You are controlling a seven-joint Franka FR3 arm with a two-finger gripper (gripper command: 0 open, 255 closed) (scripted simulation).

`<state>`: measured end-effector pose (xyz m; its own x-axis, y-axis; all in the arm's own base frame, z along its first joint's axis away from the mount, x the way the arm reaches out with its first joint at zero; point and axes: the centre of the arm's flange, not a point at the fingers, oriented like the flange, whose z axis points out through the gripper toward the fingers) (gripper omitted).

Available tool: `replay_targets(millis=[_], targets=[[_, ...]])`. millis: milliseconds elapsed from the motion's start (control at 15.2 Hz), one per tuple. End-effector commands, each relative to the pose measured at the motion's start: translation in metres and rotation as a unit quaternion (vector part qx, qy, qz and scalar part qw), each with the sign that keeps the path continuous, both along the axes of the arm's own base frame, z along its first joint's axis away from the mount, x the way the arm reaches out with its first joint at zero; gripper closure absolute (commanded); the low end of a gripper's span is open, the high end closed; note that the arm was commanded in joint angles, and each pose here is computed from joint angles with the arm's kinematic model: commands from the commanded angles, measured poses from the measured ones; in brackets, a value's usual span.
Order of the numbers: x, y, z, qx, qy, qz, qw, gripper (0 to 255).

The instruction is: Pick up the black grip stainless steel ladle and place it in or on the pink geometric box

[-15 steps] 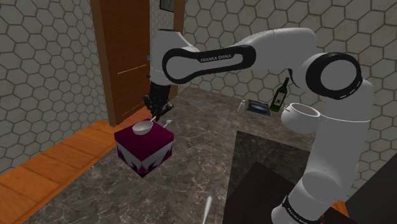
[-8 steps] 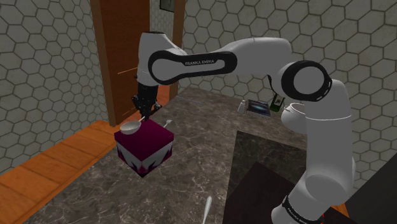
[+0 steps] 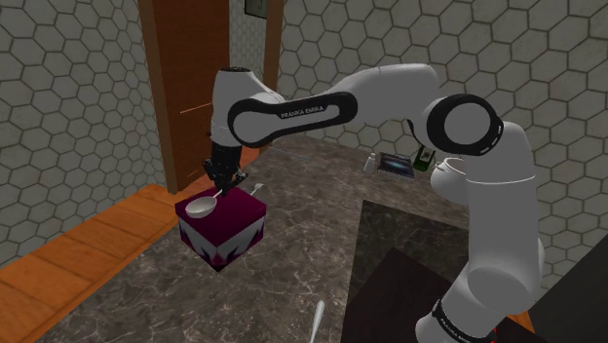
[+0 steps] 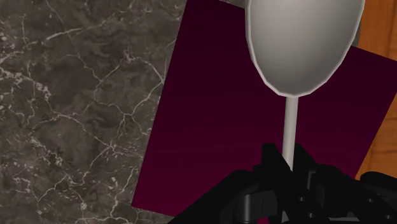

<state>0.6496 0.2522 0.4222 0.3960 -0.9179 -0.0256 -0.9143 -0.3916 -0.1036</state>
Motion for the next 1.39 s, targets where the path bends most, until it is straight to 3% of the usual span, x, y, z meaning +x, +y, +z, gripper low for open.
replay_targets(millis=[0, 198, 726, 792, 1122, 1320], targets=[[0.001, 0.0, -0.011, 0.0, 0.0, 0.0, 1.0, 255], [0.001, 0.0, -0.026, 0.0, 0.0, 0.0, 1.0, 255], [0.001, 0.0, -0.026, 0.0, 0.0, 0.0, 1.0, 255], [0.001, 0.0, -0.026, 0.0, 0.0, 0.0, 1.0, 0], [0.001, 0.0, -0.026, 0.0, 0.0, 0.0, 1.0, 0], [-0.003, -0.002, 0.013, 0.0, 0.0, 0.0, 1.0, 0]])
